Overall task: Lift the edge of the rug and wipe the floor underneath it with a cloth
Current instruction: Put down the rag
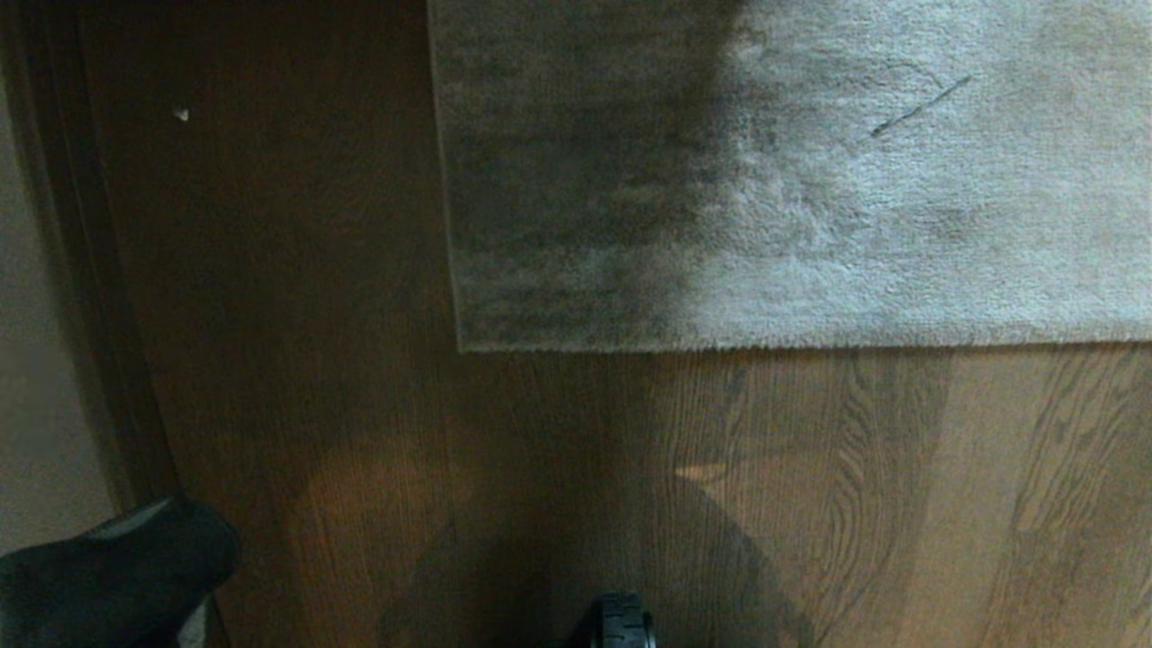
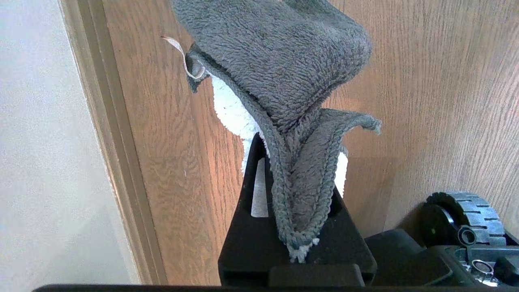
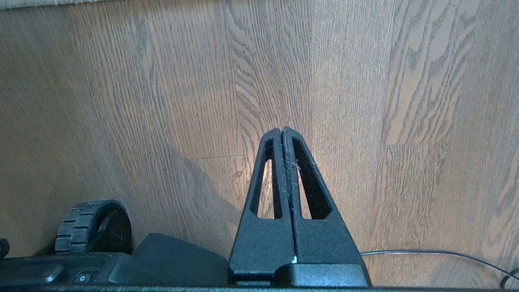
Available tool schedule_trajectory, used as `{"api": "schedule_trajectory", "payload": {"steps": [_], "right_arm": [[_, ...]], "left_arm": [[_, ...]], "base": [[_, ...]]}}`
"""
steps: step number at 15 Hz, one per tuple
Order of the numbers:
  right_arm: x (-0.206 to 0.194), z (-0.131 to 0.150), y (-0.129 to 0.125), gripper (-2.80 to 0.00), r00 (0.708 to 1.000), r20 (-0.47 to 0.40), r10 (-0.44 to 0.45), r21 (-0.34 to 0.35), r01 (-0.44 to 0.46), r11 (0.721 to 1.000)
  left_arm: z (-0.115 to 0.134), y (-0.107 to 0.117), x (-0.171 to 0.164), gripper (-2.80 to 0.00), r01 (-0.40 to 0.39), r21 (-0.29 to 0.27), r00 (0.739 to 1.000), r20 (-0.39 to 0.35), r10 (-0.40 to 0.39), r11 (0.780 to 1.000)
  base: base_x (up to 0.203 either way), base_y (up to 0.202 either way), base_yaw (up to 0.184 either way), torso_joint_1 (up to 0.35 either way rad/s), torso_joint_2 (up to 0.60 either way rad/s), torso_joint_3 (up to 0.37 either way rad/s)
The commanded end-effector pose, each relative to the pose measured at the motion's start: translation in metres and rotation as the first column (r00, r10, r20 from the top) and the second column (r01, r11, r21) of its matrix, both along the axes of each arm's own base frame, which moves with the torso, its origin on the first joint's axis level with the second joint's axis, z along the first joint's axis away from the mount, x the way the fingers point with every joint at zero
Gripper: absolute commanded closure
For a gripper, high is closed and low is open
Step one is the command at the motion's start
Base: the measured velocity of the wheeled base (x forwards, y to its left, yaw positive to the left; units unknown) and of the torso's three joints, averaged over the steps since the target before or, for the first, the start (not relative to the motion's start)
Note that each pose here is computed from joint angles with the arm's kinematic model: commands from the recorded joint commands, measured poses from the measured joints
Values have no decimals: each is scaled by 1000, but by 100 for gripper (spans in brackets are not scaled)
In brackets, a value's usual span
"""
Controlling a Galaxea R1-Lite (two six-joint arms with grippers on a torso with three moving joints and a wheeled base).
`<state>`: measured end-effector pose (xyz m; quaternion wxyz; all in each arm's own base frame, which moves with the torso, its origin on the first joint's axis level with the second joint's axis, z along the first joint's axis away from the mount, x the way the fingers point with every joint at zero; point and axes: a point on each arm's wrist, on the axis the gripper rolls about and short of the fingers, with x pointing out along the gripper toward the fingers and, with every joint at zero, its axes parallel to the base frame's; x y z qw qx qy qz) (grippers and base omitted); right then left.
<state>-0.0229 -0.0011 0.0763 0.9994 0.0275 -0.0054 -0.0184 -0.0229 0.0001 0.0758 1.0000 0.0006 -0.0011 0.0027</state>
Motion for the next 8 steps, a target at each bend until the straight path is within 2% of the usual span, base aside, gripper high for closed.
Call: {"api": "schedule_trajectory", "payload": {"steps": [1,8], "right_arm": [[0,0,0,0,1000,-2,0,1,0,1000],[0,0,0,0,1000,-2,0,1,0,1000]], "left_arm": [[0,0,0,0,-1,-1,1000,0,1,1000],[0,0,-1,0,7,-1,1000,-16,-7,1000]], "base": [[0,0,0,0,0,0],[0,0,0,0,0,0]]}}
